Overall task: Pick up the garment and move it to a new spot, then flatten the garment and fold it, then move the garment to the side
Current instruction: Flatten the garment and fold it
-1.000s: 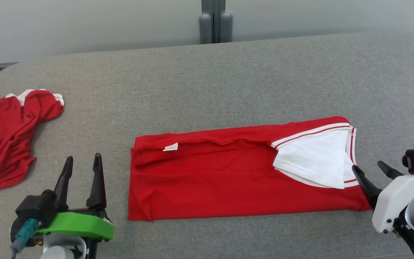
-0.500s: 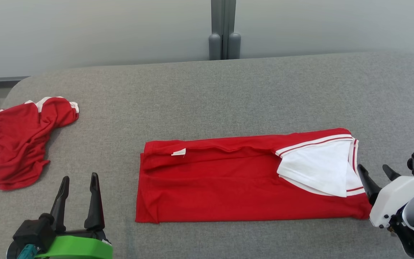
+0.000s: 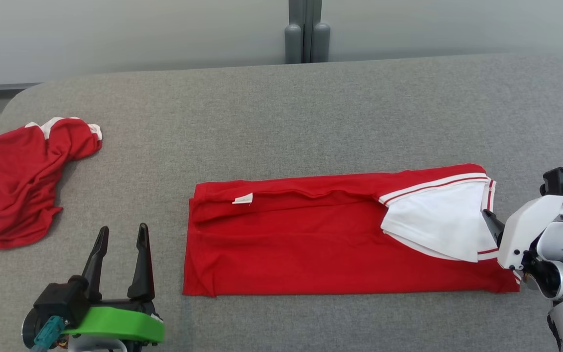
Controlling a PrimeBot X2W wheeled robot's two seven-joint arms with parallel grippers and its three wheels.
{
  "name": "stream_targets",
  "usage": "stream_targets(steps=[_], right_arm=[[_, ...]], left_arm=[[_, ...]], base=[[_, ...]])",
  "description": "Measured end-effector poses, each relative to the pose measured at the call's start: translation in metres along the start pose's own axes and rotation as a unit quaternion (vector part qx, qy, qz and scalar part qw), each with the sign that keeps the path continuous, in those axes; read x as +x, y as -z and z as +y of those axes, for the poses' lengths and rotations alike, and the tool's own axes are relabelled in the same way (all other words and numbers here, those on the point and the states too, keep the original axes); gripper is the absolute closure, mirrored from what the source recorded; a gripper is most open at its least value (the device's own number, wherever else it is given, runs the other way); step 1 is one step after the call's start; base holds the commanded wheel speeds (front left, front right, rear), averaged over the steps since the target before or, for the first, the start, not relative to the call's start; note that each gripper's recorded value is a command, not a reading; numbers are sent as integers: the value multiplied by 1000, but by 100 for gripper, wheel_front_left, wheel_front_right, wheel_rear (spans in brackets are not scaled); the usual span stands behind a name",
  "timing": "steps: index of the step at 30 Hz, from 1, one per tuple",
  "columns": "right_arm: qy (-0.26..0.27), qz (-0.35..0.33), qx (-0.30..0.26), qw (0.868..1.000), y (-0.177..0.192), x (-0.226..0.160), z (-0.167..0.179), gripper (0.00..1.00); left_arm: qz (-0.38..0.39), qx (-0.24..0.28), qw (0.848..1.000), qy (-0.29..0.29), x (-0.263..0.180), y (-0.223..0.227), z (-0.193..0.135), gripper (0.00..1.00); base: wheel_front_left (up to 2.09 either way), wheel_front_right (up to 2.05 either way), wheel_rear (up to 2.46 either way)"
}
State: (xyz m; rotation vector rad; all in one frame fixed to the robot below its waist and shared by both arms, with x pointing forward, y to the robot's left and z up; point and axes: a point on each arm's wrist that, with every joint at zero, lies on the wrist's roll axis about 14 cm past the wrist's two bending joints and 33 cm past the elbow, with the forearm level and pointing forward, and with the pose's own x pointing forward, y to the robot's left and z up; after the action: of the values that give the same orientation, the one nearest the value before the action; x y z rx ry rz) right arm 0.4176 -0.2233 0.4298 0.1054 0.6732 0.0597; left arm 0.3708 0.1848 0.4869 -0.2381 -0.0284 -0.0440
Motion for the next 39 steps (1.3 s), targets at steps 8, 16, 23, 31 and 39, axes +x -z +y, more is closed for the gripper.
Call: stream_targets(steps=[8, 16, 23, 31, 39], right_arm=[[-8, 57, 8, 998, 21, 31, 9, 0], [-5, 102, 19, 995, 42, 42, 13, 0], [5, 95, 16, 995, 42, 43, 6, 100], [69, 33, 13, 997, 13, 33, -45, 100], [166, -24, -2, 986, -23, -6, -120, 100]], left_arm=[[8, 1, 1000, 0, 8, 5, 2, 0], [8, 1, 1000, -3, 9, 5, 5, 0], [9, -1, 1000, -2, 11, 6, 4, 0], [9, -1, 1000, 6, 14, 6, 0, 0], [6, -1, 1000, 15, 16, 4, -6, 0]], base=[[0, 0, 0], [0, 0, 0], [0, 0, 0], [0, 0, 0], [0, 0, 0]])
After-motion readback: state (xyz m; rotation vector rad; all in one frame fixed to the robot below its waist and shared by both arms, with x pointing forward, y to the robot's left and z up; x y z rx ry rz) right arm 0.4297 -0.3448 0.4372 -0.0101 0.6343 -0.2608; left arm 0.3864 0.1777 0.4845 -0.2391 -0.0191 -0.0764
